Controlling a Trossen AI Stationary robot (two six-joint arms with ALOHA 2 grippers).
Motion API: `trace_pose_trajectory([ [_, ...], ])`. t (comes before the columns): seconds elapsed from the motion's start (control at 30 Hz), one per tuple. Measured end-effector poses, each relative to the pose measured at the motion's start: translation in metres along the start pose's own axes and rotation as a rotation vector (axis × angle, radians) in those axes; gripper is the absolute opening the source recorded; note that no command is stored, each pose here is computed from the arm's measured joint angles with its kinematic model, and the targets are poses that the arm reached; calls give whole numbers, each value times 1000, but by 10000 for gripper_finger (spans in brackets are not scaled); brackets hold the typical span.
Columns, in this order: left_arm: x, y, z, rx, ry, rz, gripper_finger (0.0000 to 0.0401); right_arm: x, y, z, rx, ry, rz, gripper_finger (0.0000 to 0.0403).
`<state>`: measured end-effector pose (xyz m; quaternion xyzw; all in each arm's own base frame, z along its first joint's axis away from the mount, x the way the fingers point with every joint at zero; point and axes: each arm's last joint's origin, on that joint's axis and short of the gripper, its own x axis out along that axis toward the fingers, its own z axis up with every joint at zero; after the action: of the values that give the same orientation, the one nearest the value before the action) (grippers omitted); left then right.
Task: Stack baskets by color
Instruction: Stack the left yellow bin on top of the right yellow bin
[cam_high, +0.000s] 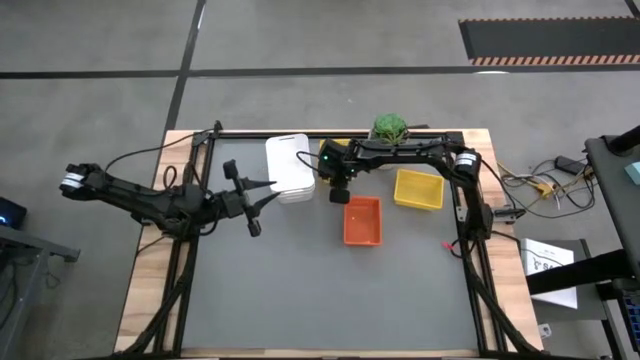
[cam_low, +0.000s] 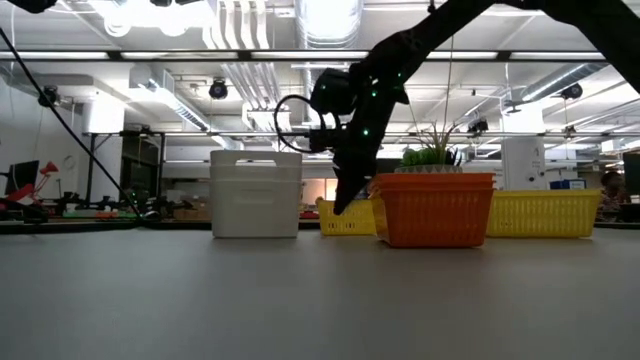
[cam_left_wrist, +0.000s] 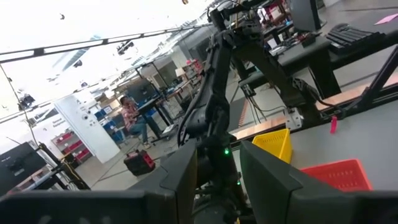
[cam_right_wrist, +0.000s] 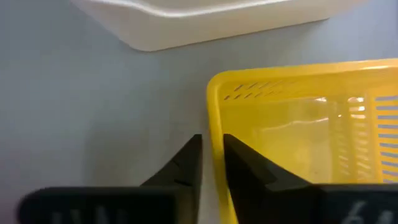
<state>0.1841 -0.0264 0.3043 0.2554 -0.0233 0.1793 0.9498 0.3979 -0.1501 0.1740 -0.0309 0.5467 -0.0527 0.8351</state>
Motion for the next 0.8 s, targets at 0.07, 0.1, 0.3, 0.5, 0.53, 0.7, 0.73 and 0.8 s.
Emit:
trace_pose_trajectory([
  [0.07,0,0,0,0,0,0,107,-2,0,1,-1,-7,-3,31],
  [0.1,0,0,0,0,0,0,107,-4,0,1,-3,-10,-4,20],
  [0.3,0,0,0,1,1,-1,107,-38,8,8,-10,-54,-35,11],
  [0.5,0,-1,0,2,2,-2,107,-95,35,15,-14,-127,-77,10],
  [0.53,1,-1,0,2,3,-2,107,-106,41,15,-3,-152,-73,10],
  [0.7,0,-1,0,2,3,-3,107,-155,77,14,24,-241,-25,9],
  [0.73,0,-1,0,2,2,-3,107,-164,86,13,10,-259,-11,9],
  [0.8,0,-1,0,0,2,-2,107,-180,105,11,-7,-287,23,9],
])
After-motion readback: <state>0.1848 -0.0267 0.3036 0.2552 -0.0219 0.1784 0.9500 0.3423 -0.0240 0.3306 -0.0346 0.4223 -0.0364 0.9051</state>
